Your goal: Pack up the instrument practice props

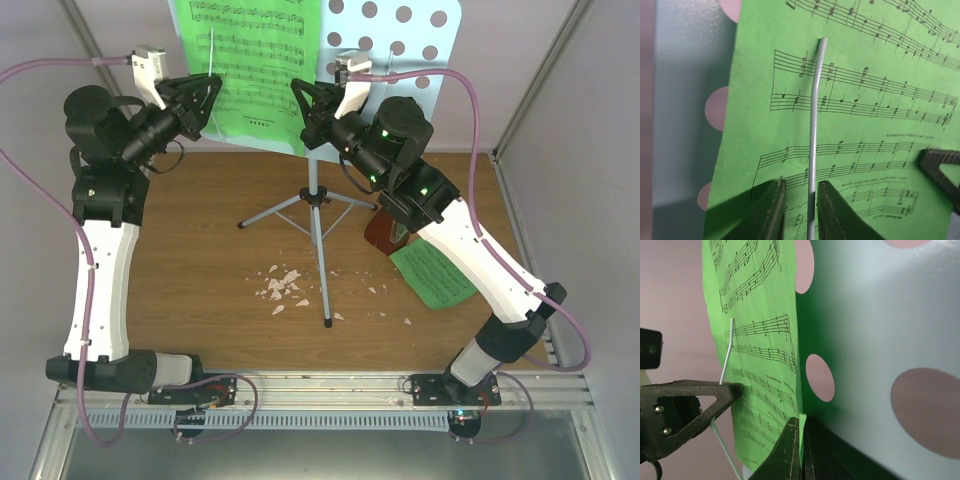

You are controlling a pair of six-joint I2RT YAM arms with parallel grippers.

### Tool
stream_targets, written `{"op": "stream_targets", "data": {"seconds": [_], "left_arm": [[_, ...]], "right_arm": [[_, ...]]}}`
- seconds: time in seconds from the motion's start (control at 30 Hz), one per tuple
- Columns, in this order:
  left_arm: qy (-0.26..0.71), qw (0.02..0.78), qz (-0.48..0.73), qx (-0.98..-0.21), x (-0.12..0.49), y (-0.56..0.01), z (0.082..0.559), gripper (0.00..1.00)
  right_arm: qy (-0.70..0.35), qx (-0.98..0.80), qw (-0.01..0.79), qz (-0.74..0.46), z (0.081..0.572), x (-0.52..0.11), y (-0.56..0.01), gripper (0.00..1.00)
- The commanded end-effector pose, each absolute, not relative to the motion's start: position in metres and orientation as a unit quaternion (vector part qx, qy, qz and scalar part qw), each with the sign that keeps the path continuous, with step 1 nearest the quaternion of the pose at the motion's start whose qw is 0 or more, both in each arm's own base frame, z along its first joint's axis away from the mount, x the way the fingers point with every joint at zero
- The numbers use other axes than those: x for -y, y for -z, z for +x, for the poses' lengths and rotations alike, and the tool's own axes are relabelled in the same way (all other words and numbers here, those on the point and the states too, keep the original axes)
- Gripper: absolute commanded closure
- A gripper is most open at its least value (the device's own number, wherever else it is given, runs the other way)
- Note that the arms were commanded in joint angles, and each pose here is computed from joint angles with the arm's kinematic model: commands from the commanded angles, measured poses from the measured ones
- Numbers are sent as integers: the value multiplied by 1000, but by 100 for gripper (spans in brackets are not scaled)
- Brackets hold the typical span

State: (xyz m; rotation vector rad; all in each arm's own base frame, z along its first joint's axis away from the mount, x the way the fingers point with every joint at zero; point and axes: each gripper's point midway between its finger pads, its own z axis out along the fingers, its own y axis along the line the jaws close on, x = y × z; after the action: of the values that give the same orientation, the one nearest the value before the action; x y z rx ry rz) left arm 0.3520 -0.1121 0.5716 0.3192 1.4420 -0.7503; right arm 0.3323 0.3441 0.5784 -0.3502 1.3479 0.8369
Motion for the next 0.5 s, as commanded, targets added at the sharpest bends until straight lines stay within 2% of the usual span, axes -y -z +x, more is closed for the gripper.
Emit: {"op": "stream_targets", "data": {"seconds": [0.0,0.13,0.47], "left_arm": [[335,694,159,-617,113,-589,342,82],[329,702,181,-605,116,-591,335,99],[315,748,211,-545,117,-585,321,100]], "right_arm": [[-381,-589,698,-146,328,-339,-589,100],[-382,-589,697,-146,328,-339,-589,100],[-371,-599,699,-127,333,-333,-585,99]]}}
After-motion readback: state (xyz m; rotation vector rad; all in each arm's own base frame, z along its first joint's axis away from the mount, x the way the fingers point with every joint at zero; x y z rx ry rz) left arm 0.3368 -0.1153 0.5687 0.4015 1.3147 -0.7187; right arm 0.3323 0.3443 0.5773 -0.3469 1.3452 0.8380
